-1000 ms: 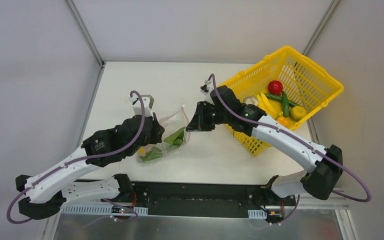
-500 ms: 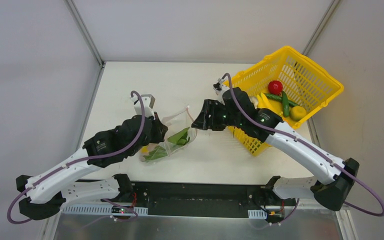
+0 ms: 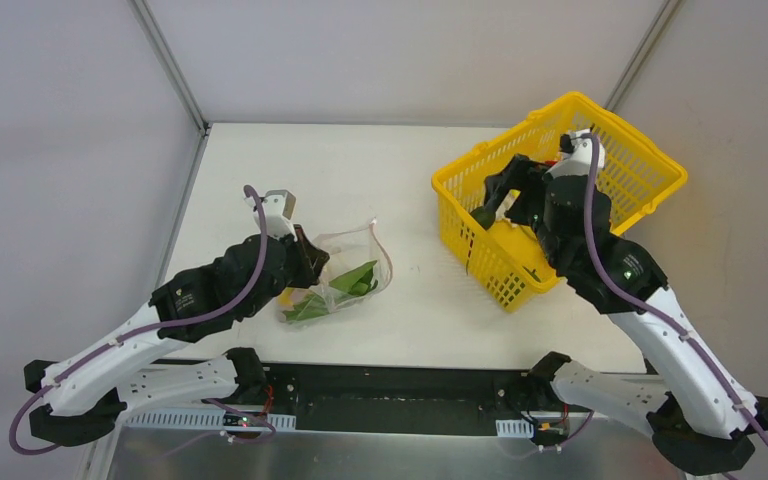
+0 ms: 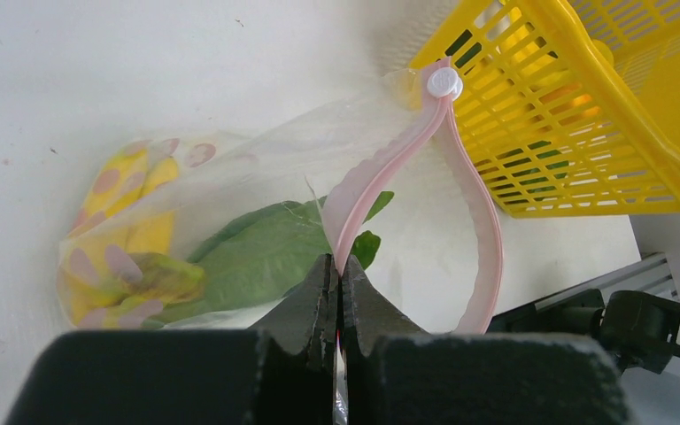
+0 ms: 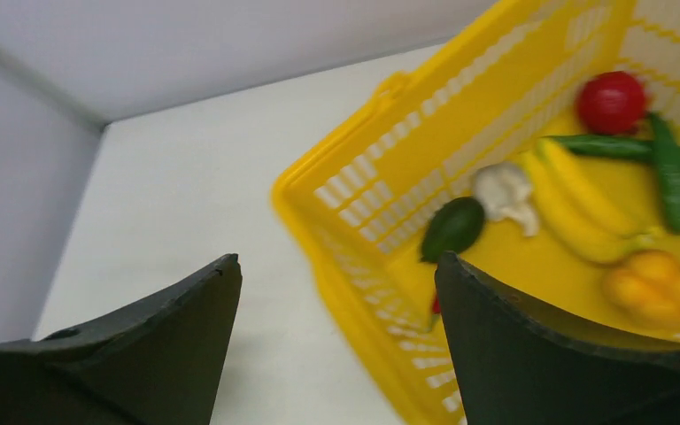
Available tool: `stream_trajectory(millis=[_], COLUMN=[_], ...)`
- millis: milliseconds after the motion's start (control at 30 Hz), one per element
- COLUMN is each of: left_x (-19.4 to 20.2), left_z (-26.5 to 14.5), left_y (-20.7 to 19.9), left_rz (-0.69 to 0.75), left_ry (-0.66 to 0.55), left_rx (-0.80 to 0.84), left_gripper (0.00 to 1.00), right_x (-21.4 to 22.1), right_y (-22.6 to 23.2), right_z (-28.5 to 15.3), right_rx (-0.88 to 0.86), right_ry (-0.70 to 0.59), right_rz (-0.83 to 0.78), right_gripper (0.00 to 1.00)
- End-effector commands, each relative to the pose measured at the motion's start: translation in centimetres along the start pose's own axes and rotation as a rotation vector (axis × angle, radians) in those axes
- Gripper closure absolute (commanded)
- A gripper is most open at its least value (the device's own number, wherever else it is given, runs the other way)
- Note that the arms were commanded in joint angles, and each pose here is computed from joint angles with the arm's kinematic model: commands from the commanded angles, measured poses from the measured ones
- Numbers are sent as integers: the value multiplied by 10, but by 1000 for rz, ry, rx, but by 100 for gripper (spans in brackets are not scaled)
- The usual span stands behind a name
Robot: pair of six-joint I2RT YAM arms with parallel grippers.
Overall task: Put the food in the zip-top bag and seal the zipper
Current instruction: Pick up the fake vegetable from the bin.
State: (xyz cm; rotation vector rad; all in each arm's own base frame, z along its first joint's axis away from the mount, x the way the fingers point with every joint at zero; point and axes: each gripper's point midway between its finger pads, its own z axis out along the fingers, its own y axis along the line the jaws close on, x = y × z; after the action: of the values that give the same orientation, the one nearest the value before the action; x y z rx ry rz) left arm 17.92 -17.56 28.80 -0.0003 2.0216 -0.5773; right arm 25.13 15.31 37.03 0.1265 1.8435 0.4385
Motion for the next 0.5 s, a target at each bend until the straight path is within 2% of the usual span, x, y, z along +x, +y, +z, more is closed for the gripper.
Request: stream_trajectory(millis=[0, 267, 467], left_x=[-5, -2, -5], left_z=[1, 1, 0], left_y=[3, -1, -2], left_rz=[-11, 12, 45], left_ry=[-27, -6, -8], left_rx=[-10, 5, 14], left_gripper=[100, 100, 100], right_x=[-22, 23, 51], right_y=[-82, -171, -206], right_z=[16, 84, 134], right_rx=[369, 461, 507], right_ry=[-61, 239, 348], right_rz=[-100, 161, 134], right_gripper=[17, 12, 11])
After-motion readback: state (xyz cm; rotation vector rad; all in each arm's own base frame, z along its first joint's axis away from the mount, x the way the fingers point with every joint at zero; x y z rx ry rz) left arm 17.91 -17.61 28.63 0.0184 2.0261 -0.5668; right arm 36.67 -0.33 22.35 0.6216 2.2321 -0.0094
